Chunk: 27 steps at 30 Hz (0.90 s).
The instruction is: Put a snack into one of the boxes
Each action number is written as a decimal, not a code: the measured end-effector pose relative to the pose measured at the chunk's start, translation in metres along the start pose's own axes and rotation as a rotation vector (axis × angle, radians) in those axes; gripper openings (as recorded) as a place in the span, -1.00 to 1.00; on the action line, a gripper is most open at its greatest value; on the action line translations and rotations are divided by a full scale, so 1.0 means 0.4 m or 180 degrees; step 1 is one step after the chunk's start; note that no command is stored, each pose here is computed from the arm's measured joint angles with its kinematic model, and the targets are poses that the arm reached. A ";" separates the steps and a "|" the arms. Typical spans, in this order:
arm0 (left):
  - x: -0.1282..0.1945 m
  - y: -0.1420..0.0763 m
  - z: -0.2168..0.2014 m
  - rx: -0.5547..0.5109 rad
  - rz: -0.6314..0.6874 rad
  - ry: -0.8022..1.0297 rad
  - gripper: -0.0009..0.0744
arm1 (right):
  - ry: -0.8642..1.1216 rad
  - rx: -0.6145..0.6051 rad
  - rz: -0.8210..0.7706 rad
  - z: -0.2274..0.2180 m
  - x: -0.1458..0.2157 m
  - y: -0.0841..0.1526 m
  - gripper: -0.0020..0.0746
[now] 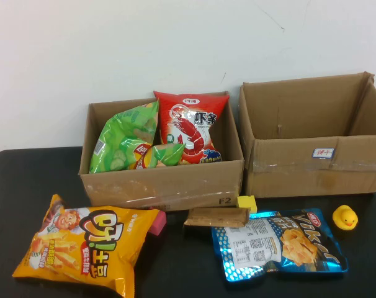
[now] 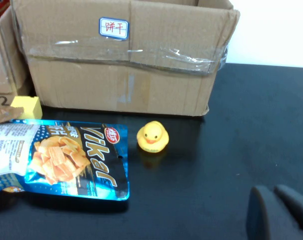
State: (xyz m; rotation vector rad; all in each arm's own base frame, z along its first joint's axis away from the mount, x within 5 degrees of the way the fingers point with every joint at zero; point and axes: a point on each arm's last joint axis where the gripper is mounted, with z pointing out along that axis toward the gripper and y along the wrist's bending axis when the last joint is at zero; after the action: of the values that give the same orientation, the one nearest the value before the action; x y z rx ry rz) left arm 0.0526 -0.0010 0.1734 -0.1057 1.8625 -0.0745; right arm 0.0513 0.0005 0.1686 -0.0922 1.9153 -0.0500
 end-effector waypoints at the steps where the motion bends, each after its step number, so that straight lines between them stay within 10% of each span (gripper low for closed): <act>1: 0.000 0.000 0.000 0.0000 0.0000 0.0000 -0.98 | 0.0000 0.0000 0.0000 0.000 0.000 0.000 -0.95; 27: 0.000 0.000 0.000 0.0000 0.0000 0.0000 -0.98 | -0.0001 0.0048 -0.0113 0.000 0.000 -0.003 -0.95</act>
State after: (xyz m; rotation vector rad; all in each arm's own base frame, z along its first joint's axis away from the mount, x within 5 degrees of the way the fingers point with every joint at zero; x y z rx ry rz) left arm 0.0526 -0.0010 0.1734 -0.1057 1.8625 -0.0745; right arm 0.0514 -0.0009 0.1687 -0.1159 1.9126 -0.0882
